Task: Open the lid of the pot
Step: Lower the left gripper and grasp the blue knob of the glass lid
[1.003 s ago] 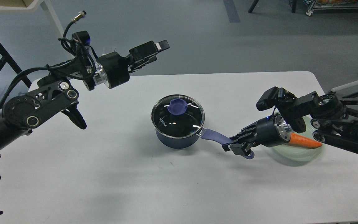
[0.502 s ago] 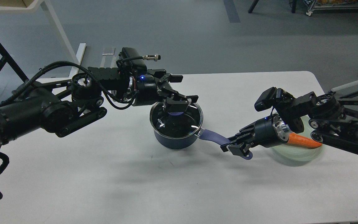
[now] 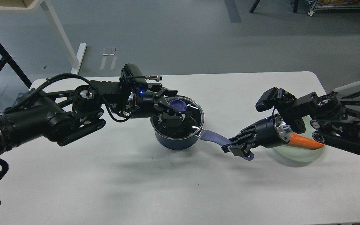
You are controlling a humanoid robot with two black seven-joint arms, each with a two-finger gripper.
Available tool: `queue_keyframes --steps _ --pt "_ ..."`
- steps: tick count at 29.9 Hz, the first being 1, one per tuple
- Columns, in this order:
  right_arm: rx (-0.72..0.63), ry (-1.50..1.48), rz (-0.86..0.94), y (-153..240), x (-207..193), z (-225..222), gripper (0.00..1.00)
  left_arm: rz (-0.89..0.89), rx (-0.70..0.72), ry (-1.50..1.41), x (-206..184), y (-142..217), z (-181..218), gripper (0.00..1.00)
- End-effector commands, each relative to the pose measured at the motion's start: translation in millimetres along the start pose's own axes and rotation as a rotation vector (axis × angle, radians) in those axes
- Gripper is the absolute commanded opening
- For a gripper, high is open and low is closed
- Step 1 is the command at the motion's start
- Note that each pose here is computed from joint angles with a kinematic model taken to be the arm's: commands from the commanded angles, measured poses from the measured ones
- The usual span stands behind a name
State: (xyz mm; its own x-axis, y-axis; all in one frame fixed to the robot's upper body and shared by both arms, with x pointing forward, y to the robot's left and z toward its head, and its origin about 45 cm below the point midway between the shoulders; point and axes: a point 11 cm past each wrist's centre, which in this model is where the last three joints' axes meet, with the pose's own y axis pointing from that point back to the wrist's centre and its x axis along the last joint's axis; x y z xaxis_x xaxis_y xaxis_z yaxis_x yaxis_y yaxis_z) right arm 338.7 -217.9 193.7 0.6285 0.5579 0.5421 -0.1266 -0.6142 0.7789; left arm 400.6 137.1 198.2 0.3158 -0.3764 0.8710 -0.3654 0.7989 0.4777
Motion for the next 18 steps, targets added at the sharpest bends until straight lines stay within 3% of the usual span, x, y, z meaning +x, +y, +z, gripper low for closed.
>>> queue_keyframes --steps 1,8,11,13,16,18 --pt "-0.001 -0.001 0.001 0.5 -0.2 0.4 0.26 -0.012 0.008 0.018 -10.1 0.6 -1.5 0.99" --pt "-0.005 -0.003 0.004 2.2 -0.1 1.6 0.26 -0.010 0.007 0.020 -11.8 0.4 -1.0 0.93" --pt "-0.005 -0.005 0.002 2.0 -0.8 1.6 0.26 -0.003 0.005 0.021 -10.8 0.1 -0.8 0.65" --pt "-0.005 -0.004 0.004 2.0 -0.7 1.6 0.26 -0.006 0.005 0.020 -11.4 0.4 -0.7 0.64" --pt "-0.005 -0.003 0.006 2.4 0.4 1.6 0.26 -0.007 0.006 0.018 -11.5 0.4 -0.8 0.41" --pt "-0.005 -0.004 0.005 2.7 0.0 1.5 0.26 -0.004 0.008 0.018 -10.8 -0.1 -0.8 0.38"
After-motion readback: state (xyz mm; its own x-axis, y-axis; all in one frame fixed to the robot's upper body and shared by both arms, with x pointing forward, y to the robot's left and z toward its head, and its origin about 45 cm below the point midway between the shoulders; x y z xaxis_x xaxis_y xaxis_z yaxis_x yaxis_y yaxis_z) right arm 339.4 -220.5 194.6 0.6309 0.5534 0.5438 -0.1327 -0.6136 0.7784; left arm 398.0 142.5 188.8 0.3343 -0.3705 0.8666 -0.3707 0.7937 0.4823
